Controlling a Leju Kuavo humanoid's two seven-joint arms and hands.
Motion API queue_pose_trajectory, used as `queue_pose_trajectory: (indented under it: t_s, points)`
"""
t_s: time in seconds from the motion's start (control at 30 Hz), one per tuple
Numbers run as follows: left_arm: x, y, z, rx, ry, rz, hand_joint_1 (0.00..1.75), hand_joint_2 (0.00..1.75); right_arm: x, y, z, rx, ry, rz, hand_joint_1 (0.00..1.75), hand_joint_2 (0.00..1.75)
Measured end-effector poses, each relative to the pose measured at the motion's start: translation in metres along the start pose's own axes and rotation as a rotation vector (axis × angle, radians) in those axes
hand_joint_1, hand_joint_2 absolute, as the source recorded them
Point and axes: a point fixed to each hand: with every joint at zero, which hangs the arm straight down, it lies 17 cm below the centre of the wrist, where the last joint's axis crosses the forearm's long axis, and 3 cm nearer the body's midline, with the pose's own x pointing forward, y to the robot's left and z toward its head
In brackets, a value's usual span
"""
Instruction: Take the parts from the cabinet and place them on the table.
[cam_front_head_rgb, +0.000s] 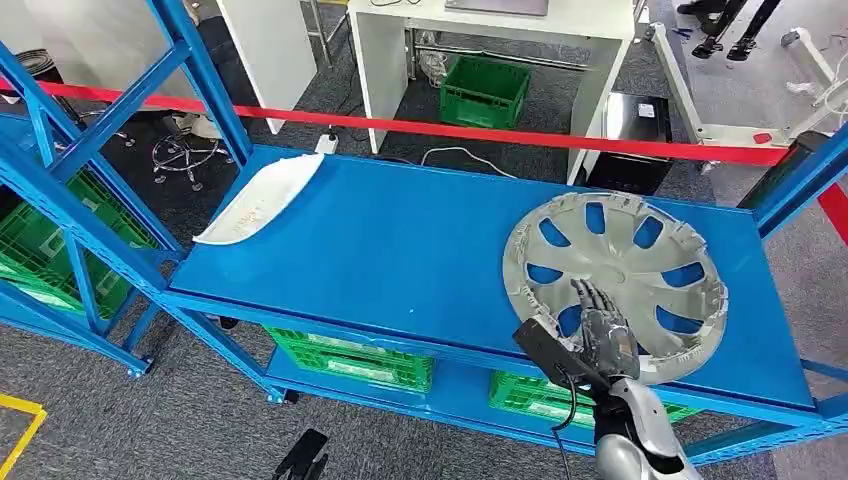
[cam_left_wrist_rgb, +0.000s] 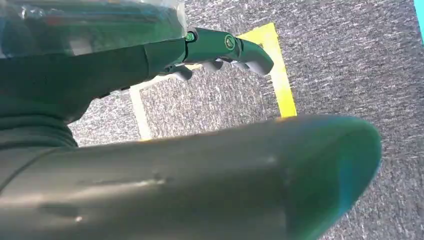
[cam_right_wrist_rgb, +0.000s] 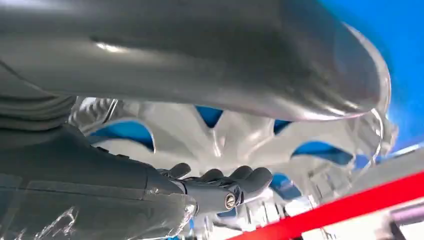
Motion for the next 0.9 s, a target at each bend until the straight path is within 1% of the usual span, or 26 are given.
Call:
queue_pose_trajectory:
  t_s: [0.17,0.27,0.3,0.53,0.9]
  points:
    - [0.0,0.001,0.0,0.006,0.001,0.001,0.0,0.0,-0.009,0.004,-0.003,0.001,0.057,-0.013,0.0,0.0]
    - [-0.001,0.002,0.0,0.01,0.004,0.001,0.0,0.0,-0.02,0.003,-0.005,-0.017,0.11,0.018,0.0,0.0]
    - [-0.001,0.002,0.0,0.01,0.005,0.001,0.0,0.0,-0.024,0.002,-0.006,-0.021,0.126,0.037,0.0,1.75]
    - [-0.003,0.003,0.0,0.014,0.009,0.003,0.0,0.0,-0.042,0.003,-0.006,-0.027,0.198,0.106,0.0,1.75]
    - [-0.003,0.004,0.0,0.019,0.007,0.01,0.0,0.0,-0.052,0.004,-0.005,-0.021,0.244,0.097,0.0,1.75]
